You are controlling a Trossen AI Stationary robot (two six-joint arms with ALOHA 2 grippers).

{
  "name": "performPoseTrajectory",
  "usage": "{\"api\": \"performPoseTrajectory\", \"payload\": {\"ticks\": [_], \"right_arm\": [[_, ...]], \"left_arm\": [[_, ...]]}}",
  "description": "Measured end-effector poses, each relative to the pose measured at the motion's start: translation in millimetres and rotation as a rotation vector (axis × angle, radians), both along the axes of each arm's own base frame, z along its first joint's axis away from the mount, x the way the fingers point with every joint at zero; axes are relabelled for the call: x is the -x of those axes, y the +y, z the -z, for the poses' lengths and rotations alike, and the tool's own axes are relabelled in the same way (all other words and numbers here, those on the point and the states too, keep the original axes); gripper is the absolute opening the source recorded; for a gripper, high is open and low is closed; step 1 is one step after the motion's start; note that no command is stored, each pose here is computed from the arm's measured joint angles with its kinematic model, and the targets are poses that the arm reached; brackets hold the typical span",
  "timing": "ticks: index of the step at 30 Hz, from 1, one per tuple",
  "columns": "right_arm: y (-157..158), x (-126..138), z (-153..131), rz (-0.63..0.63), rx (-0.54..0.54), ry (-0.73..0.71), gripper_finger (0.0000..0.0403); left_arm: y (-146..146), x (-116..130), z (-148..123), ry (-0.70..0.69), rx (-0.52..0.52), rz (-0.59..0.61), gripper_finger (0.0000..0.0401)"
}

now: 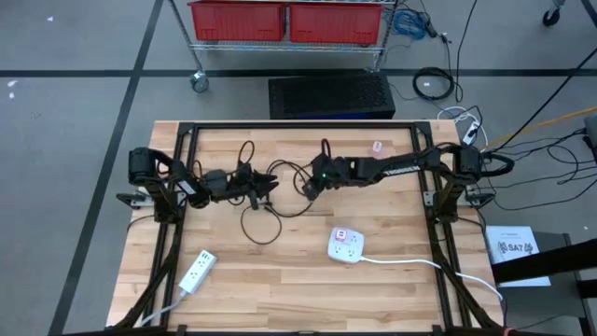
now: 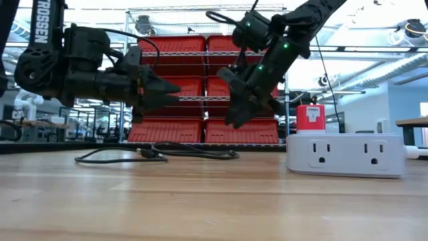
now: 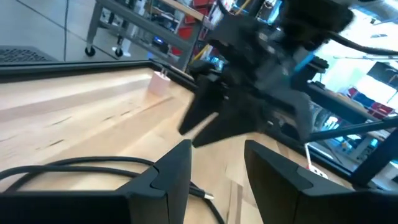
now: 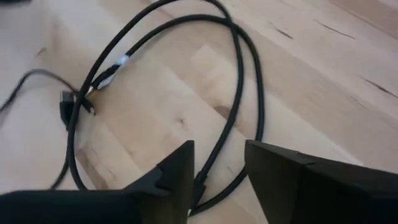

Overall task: Insert USB
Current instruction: Insert the top black USB cable into the red charger adapter

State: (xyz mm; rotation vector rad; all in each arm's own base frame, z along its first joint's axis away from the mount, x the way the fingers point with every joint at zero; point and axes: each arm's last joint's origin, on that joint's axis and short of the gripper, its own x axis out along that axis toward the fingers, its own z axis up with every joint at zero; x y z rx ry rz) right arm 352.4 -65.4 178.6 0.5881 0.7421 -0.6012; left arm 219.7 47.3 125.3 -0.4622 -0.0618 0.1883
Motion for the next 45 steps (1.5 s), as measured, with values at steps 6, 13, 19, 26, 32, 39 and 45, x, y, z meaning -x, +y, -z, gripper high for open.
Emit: {"api": "performPoseTrajectory", "payload": {"ticks": [6, 13, 19, 26, 32, 39, 45], "right_arm": [[-9.3, 1.8, 0.3, 0.028, -0.038, -0.011, 0.0159], [3.8, -4.6, 14.9, 0.025, -0.039, 0.021, 0.0156], [10.8, -16.5, 40.3, 0.018, -0.017, 0.025, 0.0156], [10.0, -15.9, 46.0, 0.065, 0.007, 0.048, 0.0148], [10.5, -15.0, 47.5, 0.061, 0.002, 0.063, 0.0108], [13.7, -18.5, 46.5, 0.029, -0.031, 0.027, 0.0120], [13.4, -18.9, 45.7, 0.033, -0.028, 0.030, 0.0167]], "left_arm": [[-0.1, 0.0, 1.3, 0.015, -0.006, 0.005, 0.0155], [-0.1, -0.1, 3.0, 0.032, -0.002, 0.005, 0.0155], [-0.3, -0.2, 3.3, 0.035, -0.001, 0.006, 0.0155], [-0.3, -0.2, 3.3, 0.035, -0.002, 0.006, 0.0155], [-0.3, -0.2, 3.3, 0.035, -0.002, 0.006, 0.0155], [-0.3, -0.2, 3.3, 0.035, -0.002, 0.006, 0.0155], [-0.3, -0.2, 3.3, 0.035, -0.002, 0.006, 0.0155]]}}
